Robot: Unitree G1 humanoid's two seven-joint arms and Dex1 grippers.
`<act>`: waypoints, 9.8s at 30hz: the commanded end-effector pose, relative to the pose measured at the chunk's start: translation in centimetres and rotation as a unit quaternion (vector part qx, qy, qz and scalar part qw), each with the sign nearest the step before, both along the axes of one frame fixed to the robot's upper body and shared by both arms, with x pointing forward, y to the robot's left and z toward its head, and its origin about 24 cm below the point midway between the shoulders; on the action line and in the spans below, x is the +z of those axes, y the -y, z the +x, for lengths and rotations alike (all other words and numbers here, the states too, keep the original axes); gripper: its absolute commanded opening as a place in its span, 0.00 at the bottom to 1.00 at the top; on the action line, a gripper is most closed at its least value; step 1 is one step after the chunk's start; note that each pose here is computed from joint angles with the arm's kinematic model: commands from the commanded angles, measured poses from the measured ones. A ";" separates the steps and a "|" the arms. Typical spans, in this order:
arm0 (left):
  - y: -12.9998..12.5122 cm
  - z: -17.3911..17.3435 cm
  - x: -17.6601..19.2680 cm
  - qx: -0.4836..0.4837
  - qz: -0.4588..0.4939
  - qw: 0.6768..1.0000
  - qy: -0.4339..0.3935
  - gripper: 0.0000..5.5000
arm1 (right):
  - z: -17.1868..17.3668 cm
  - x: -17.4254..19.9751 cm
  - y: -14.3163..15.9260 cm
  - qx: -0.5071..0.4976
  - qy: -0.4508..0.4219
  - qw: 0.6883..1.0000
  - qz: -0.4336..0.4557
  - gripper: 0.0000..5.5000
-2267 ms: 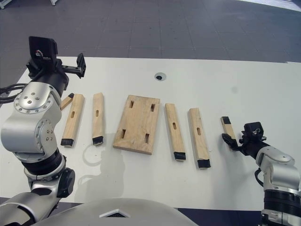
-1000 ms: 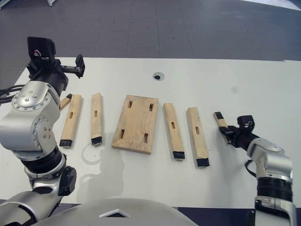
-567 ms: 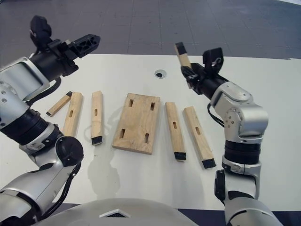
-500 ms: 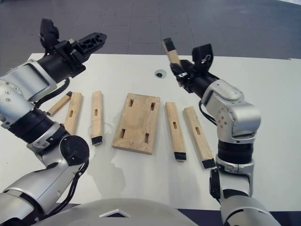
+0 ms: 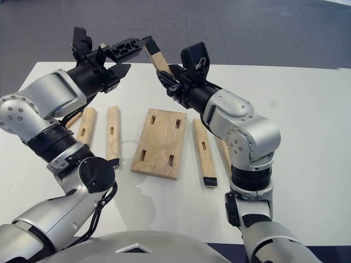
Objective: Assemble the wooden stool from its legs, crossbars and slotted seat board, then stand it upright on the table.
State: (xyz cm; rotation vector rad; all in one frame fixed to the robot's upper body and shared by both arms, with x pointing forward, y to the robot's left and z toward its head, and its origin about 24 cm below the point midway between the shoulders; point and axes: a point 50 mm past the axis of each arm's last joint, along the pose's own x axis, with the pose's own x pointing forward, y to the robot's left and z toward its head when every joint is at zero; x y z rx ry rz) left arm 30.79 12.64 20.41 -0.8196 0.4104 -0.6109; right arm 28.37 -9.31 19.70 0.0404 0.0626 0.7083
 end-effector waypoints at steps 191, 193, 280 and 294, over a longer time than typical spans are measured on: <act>-11.0 -11.4 -24.0 0.222 0.455 0.858 -0.081 0.08 | 1.2 -1.6 0.4 -0.125 -0.044 0.991 0.012 1.00; -10.3 -10.0 -22.4 0.233 0.440 0.866 -0.049 0.08 | 1.2 -1.6 0.4 -0.124 -0.044 0.991 0.011 1.00; -7.0 -0.1 9.3 0.326 0.342 0.834 0.284 0.57 | 1.3 -1.6 -0.1 -0.124 -0.040 0.991 0.008 1.00; -11.0 0.4 -12.0 0.275 0.278 0.920 0.022 0.57 | 0.8 -2.2 0.4 -0.152 -0.050 0.987 0.033 1.00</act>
